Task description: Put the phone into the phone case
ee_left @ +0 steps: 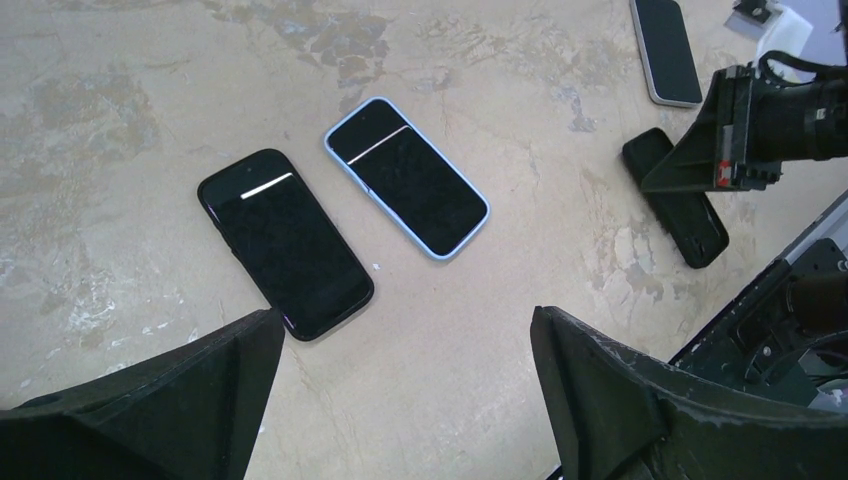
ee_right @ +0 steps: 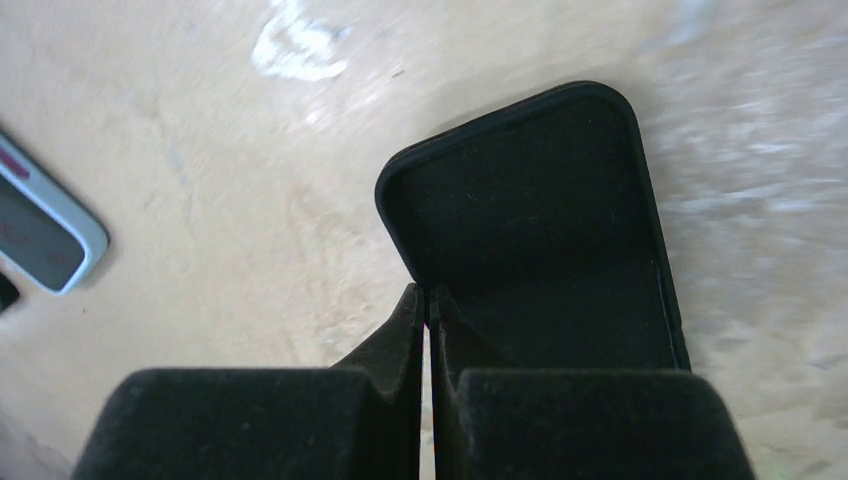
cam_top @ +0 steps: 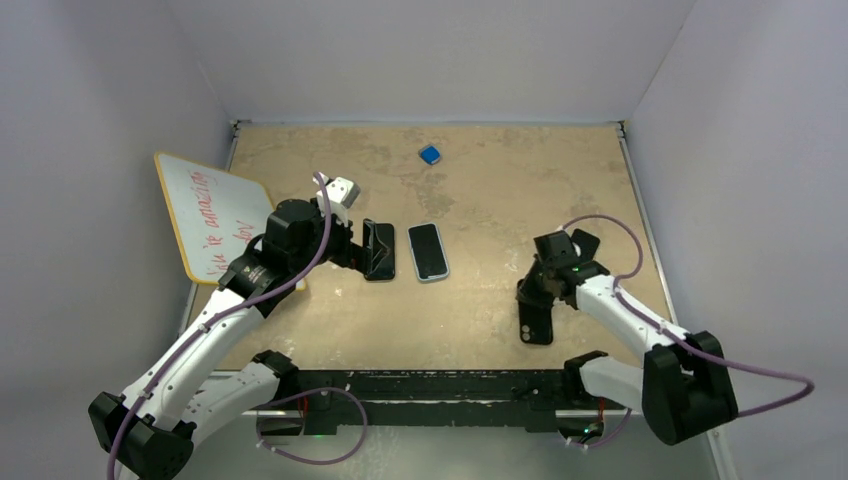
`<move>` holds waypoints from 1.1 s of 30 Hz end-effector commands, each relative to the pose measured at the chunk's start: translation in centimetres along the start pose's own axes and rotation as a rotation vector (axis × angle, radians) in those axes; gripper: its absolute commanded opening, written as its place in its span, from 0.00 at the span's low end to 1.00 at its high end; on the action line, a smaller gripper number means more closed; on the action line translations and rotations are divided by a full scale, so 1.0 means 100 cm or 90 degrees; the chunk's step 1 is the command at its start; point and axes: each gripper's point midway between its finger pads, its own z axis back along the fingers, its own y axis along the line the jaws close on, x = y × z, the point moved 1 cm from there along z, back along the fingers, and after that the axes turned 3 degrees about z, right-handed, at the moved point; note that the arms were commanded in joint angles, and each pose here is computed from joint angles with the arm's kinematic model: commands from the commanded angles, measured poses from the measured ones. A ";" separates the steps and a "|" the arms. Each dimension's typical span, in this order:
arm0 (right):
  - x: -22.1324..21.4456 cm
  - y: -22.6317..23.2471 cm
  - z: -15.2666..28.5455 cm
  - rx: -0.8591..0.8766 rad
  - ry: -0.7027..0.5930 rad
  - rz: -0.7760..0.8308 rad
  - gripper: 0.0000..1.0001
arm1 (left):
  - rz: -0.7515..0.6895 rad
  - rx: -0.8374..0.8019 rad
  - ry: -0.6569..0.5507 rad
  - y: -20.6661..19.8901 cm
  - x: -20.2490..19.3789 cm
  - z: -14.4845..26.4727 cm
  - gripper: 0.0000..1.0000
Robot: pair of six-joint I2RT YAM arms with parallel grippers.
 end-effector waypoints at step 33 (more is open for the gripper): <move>0.097 0.042 -0.003 -0.112 -0.174 0.120 0.99 | -0.007 0.018 -0.021 0.003 0.011 0.002 1.00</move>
